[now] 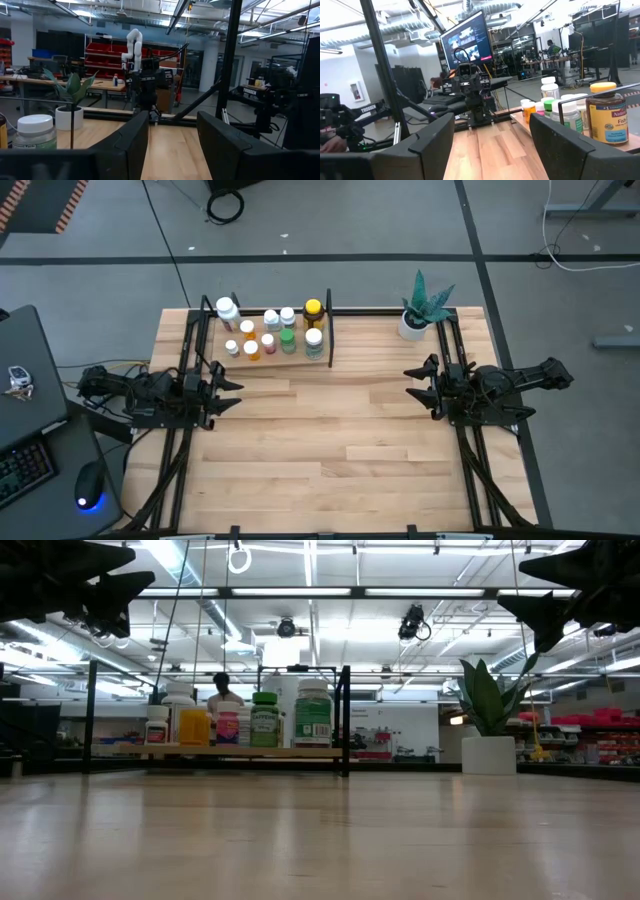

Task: Pick and place medicine bottles onto shelf by color
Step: Return to Home Position

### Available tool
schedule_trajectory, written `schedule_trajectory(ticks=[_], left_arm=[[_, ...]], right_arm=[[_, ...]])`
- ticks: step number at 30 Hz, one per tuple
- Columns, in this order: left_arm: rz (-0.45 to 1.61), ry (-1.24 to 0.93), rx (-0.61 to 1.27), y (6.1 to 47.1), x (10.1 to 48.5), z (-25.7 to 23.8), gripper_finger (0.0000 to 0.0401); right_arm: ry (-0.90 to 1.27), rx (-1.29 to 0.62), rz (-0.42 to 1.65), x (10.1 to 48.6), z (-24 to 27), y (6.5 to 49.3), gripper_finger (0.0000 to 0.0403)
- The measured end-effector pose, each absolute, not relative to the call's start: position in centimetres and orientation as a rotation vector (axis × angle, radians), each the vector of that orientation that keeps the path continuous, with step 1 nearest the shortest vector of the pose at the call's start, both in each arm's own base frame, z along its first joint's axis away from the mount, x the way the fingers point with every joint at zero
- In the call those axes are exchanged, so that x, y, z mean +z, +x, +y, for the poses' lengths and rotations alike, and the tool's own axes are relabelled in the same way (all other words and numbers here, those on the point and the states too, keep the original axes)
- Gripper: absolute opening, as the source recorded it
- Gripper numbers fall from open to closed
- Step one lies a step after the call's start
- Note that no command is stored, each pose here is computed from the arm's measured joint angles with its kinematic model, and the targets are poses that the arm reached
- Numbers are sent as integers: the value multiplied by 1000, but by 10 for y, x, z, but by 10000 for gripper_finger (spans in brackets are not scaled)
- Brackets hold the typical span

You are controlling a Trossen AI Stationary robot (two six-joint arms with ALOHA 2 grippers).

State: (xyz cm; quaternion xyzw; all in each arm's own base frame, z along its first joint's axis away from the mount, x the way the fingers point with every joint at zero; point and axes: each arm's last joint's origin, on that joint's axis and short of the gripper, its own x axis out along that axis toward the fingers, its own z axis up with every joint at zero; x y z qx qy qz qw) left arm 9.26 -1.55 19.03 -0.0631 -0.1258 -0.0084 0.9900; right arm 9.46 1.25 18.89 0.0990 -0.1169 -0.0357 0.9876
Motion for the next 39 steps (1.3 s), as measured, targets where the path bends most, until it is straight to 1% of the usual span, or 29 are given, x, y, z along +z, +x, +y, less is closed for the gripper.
schedule_trajectory(ticks=[6, 14, 22, 29, 39], left_arm=[[-252, -126, -17, 93, 190, -15, 181], [-252, -126, -17, 93, 190, -15, 174], [-252, -126, -17, 93, 190, -15, 181], [-252, -126, -17, 93, 190, -15, 177], [-252, -126, -17, 93, 190, -15, 181]], right_arm=[[198, -72, -235, 189, 13, 95, 266], [198, -71, -235, 189, 13, 95, 266], [198, -71, -235, 189, 13, 95, 266], [198, -71, -235, 189, 13, 95, 266], [198, -71, -235, 189, 13, 95, 266]])
